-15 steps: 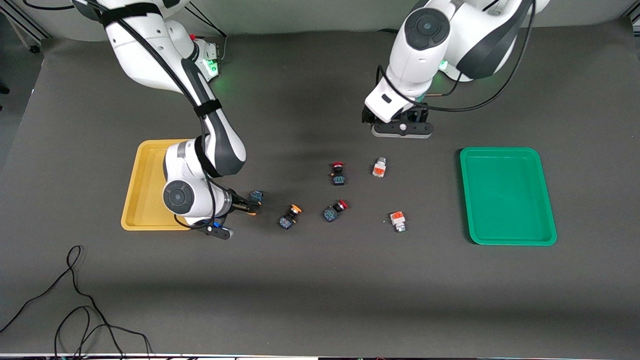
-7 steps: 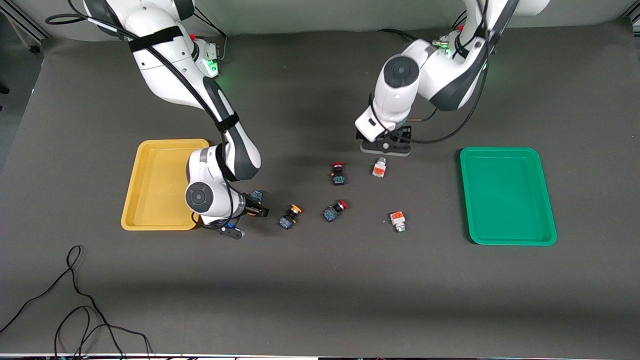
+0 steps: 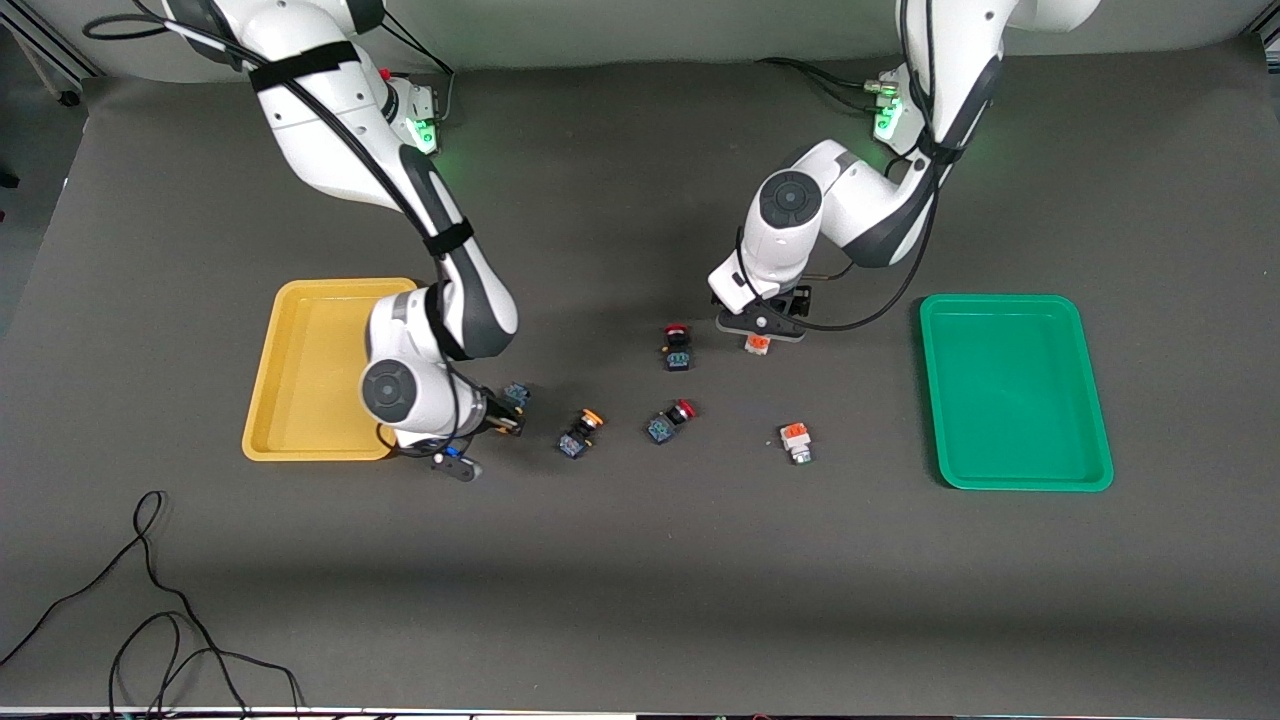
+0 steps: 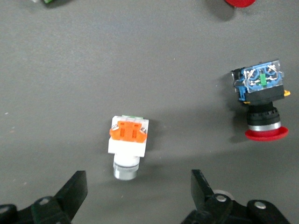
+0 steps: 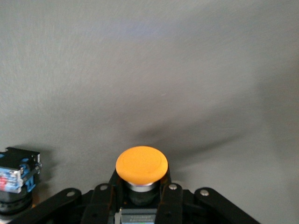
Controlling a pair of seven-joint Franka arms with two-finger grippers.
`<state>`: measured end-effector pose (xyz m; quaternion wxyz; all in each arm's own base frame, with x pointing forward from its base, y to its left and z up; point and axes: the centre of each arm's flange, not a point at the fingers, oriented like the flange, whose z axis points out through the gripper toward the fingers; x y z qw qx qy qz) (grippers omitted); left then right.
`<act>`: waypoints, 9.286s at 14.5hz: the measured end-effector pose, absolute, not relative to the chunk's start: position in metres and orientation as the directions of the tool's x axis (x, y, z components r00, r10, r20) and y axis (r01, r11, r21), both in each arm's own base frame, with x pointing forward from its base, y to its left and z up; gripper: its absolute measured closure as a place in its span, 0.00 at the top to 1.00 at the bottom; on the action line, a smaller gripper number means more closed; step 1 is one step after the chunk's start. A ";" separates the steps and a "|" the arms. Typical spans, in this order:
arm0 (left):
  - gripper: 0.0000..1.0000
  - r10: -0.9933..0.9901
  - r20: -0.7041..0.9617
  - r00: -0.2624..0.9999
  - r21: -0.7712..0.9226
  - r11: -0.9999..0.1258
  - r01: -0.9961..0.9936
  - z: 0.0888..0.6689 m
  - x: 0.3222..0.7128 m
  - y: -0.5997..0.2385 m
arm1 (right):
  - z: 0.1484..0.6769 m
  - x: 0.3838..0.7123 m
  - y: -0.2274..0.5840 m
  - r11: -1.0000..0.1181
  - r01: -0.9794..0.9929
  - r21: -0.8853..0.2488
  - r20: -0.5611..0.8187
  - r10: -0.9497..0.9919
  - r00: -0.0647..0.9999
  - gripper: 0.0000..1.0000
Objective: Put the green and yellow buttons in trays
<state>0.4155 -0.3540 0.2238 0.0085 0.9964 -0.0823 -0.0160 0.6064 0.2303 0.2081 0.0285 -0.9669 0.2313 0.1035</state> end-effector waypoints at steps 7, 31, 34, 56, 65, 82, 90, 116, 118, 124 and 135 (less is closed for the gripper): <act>0.95 -0.154 -0.025 0.988 0.014 -0.988 -0.153 0.185 0.431 -0.334 | 0.345 0.595 0.007 -0.938 -0.337 -0.086 -0.354 -0.287 0.890 0.33; 0.41 0.155 -0.179 0.972 0.014 -0.987 0.160 0.435 0.580 -0.173 | 0.300 0.618 0.168 -0.863 -0.505 -0.027 -0.281 -0.478 0.832 1.00; 0.41 0.140 -0.206 0.969 0.032 -0.988 0.149 0.442 0.592 -0.069 | 0.293 0.618 0.243 -0.793 -0.607 -0.048 -0.292 -0.570 0.768 1.00; 1.00 0.045 -0.163 0.986 -0.049 -0.998 0.037 0.320 0.613 0.021 | 0.271 0.648 0.291 -0.734 -0.676 -0.065 -0.265 -0.641 0.721 0.41; 1.00 0.109 -0.075 0.991 -0.033 -0.994 0.107 0.373 0.632 -0.155 | 0.386 0.590 0.006 -0.929 -0.365 -0.053 -0.341 -0.327 0.881 0.41; 0.98 0.332 -0.099 0.938 -0.022 -0.943 0.332 0.190 0.616 -0.291 | 0.268 0.567 -0.009 -0.933 -0.347 -0.092 -0.278 -0.311 0.909 1.00; 0.41 0.322 -0.073 0.944 -0.015 -0.947 0.322 0.191 0.624 -0.292 | 0.494 0.577 -0.064 -0.968 -0.228 -0.107 -0.248 -0.196 0.949 1.00; 0.41 -0.067 -0.194 0.979 0.006 -0.998 -0.067 0.216 0.567 0.110 | 0.599 0.519 0.003 -0.989 -0.143 0.029 -0.125 -0.145 0.981 1.00; 0.41 -0.074 -0.195 0.978 0.008 -0.997 -0.074 0.211 0.565 0.109 | 0.605 0.516 -0.002 -0.991 -0.129 0.025 -0.114 -0.131 0.985 1.00; 0.98 -0.092 -0.237 0.967 -0.015 -0.995 -0.098 0.228 0.572 0.115 | 0.621 0.507 -0.001 -0.993 -0.118 -0.022 -0.093 -0.116 0.989 1.00; 1.00 -0.069 -0.232 0.970 -0.003 -0.997 -0.072 0.499 0.577 0.086 | 0.622 0.513 -0.029 -0.994 -0.060 -0.091 -0.086 -0.052 0.995 1.00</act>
